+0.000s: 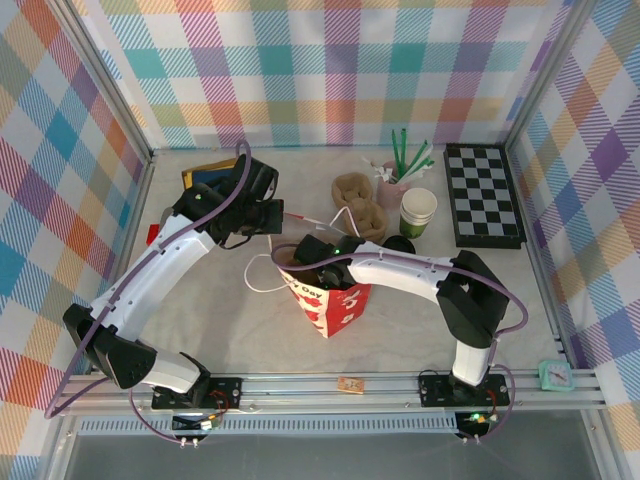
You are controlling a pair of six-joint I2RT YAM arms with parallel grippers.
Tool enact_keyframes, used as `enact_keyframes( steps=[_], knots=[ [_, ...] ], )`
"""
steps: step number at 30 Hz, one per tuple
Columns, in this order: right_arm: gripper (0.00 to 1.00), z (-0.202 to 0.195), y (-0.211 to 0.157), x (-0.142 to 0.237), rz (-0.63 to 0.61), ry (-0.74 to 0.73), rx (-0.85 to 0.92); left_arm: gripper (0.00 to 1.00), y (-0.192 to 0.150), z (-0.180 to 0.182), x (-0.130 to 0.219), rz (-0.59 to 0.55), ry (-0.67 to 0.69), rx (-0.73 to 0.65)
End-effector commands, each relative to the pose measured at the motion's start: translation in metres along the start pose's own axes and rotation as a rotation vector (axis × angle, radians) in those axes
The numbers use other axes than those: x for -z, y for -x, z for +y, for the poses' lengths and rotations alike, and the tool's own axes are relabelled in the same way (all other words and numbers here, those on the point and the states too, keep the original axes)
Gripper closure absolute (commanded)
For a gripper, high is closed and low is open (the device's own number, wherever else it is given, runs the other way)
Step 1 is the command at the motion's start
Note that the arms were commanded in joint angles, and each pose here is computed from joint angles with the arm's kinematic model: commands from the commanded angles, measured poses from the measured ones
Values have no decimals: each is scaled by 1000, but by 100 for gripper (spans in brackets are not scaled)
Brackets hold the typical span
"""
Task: Pack the takeout coffee
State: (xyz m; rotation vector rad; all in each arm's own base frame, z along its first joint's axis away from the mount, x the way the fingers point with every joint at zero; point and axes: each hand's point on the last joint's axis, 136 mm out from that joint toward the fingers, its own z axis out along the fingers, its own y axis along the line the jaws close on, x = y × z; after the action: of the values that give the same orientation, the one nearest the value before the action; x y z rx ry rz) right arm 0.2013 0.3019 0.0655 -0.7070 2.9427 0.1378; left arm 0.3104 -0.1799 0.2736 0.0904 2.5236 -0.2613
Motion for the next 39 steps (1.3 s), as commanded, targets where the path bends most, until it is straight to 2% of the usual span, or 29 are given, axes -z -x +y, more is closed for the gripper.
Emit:
enact_keyframes(
  steps=[1, 28, 39],
  knots=[
    [1, -12, -8, -22, 55, -52, -2, 100, 8, 2, 10, -29, 3, 20],
    [1, -12, -2, -4, 39, -61, 2, 100, 5, 2, 4, -17, 8, 18],
    [1, -13, -8, -27, 66, -62, -8, 100, 6, 2, 4, -20, 6, 23]
  ],
)
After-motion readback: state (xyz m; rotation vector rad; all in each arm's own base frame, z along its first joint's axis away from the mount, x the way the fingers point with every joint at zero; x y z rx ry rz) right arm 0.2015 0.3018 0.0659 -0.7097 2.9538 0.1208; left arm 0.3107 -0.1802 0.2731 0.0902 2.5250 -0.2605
